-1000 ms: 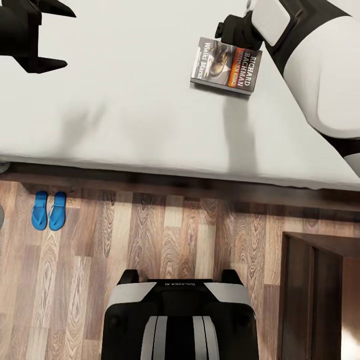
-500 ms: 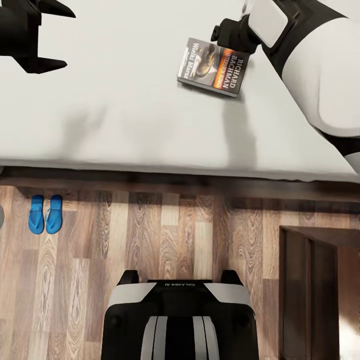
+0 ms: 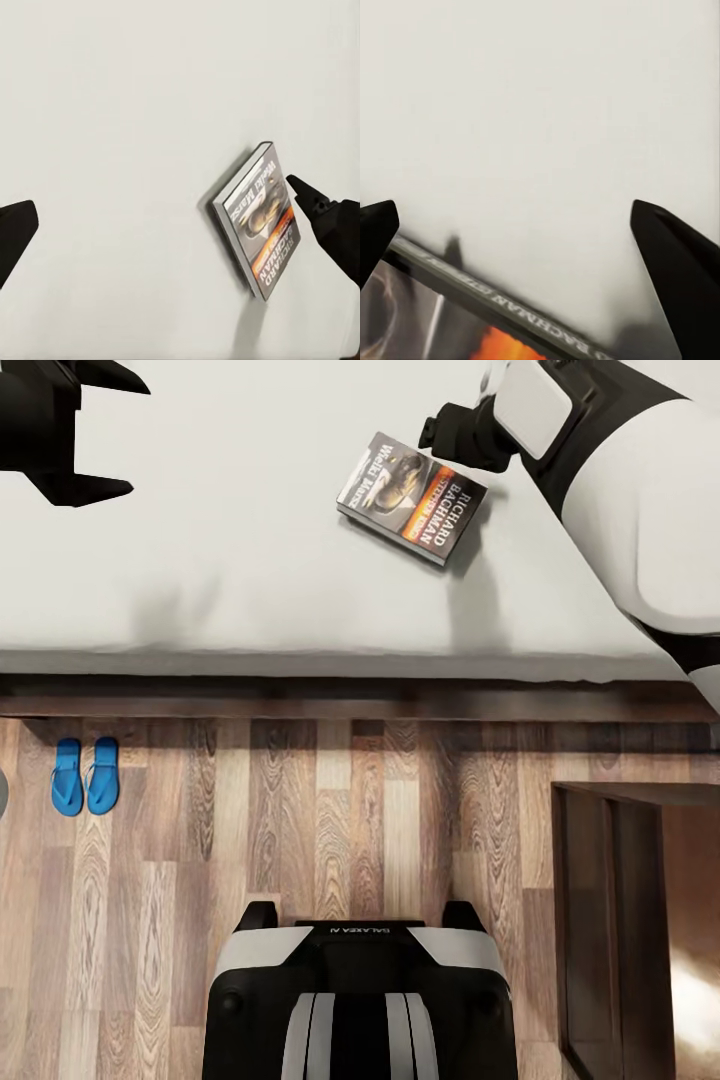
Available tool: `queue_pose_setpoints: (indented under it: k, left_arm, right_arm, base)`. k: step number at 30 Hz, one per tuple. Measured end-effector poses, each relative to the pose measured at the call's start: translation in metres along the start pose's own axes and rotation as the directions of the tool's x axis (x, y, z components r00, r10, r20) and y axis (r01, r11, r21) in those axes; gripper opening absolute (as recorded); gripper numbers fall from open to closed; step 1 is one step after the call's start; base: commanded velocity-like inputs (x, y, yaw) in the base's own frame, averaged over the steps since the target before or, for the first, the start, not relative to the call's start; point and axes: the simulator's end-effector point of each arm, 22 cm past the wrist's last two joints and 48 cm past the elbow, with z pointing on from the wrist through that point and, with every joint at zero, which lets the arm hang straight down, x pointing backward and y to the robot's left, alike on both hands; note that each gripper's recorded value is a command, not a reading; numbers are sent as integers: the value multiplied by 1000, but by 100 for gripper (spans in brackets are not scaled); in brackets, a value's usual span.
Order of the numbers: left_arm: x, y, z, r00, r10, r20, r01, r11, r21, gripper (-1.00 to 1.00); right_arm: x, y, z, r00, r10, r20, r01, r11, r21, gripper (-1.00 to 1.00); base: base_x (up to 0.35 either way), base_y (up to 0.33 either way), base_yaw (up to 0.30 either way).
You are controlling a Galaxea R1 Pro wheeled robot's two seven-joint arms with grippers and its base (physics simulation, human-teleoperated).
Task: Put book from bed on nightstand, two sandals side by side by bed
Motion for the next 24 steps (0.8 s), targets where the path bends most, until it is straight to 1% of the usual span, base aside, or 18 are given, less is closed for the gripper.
queue_pose_setpoints:
  k: [7, 14, 15, 16, 24]
  left_arm:
    - [0, 0, 0, 1000, 0, 0, 0, 1000, 0, 100]
    - [0, 0, -1, 1000, 0, 1, 0, 1000, 0, 100]
    - [0, 0, -1, 1000, 0, 1, 0, 1000, 1, 100]
    - [0, 0, 0, 1000, 0, 1, 0, 1000, 1, 100]
    - [-1, 0, -1, 1000, 1, 2, -1, 1000, -1, 100]
  right_arm:
    - [0, 1, 0, 1000, -5, 0, 5, 1000, -2, 100]
    - [2, 7, -1, 1000, -28, -13, 28, 1000, -7, 100]
    - [2, 8, -1, 999, -30, -13, 30, 1000, -7, 100]
    - [1, 10, -1, 1000, -14, -12, 14, 1000, -17, 100]
    - [-36, 17, -15, 999, -22, 43, 23, 1000, -21, 100]
  base:
    - [-2, 0, -1]
    - [27, 0, 0]
    - [133, 0, 0]
    - [169, 0, 0]
    - [259, 0, 0]
